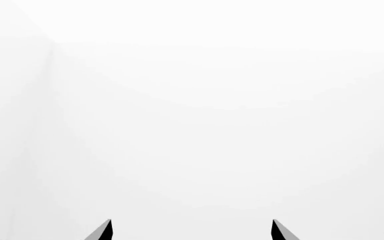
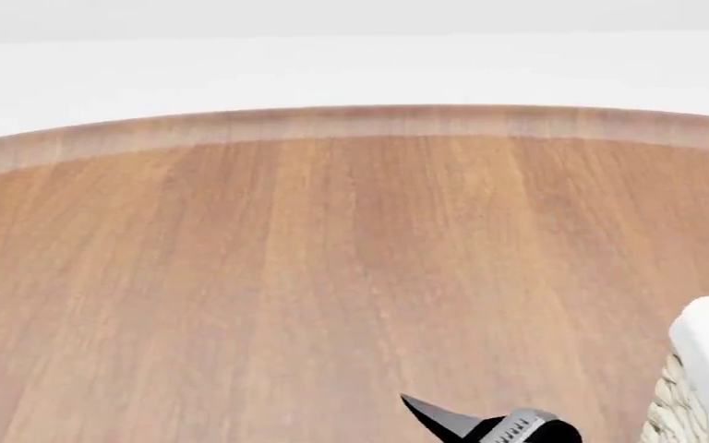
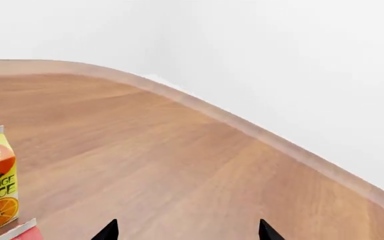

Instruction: Pick the milk and place it in the basket.

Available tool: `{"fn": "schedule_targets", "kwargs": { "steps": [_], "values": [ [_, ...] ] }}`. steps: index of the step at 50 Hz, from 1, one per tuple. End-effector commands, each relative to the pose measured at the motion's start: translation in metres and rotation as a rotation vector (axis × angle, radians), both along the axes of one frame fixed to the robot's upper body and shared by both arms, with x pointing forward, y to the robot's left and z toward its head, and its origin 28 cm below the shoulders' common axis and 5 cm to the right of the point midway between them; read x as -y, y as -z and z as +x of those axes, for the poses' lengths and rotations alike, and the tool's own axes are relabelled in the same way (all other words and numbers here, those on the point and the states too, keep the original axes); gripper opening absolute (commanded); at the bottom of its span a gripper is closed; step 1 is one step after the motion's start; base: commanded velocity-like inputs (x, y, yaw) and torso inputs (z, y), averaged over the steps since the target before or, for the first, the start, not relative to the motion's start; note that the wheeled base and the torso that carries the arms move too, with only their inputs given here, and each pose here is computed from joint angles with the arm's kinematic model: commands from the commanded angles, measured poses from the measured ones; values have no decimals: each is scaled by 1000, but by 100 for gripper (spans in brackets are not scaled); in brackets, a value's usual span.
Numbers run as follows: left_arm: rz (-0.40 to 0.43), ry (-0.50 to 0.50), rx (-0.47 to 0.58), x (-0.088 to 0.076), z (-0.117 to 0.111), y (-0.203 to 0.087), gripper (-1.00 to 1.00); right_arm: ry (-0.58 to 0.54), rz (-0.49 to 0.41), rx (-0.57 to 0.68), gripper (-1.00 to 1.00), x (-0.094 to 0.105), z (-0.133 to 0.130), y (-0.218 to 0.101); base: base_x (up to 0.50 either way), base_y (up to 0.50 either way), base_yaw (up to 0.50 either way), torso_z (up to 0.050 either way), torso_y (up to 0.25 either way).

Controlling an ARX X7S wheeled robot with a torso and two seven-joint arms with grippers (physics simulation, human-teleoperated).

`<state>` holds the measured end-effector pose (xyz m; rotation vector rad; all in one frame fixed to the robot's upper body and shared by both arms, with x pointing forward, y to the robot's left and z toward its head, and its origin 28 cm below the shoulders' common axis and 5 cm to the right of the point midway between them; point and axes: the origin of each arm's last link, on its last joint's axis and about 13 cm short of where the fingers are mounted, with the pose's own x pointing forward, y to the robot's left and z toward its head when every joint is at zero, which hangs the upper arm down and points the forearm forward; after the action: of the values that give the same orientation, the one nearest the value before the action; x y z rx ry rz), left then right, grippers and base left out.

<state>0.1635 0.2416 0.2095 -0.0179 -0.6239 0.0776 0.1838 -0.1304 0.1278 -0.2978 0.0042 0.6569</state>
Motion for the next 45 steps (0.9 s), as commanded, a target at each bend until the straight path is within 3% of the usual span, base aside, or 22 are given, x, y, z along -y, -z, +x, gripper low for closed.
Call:
{"fn": "schedule_targets", "kwargs": {
  "steps": [1,21,45],
  "values": [
    [0,-5,19,-1,1,-1,100,-94,-73,-47,100,-6,-1,20,0,0,0,0,0],
    [4,-3,16,-1,3,-1,100,-267,-196,-105,100,-18,-10,48,0,0,0,0,0],
    [4,-2,17,-1,2,-1,100,-361,-209,-117,100,-27,-15,57,0,0,0,0,0]
  ]
}}
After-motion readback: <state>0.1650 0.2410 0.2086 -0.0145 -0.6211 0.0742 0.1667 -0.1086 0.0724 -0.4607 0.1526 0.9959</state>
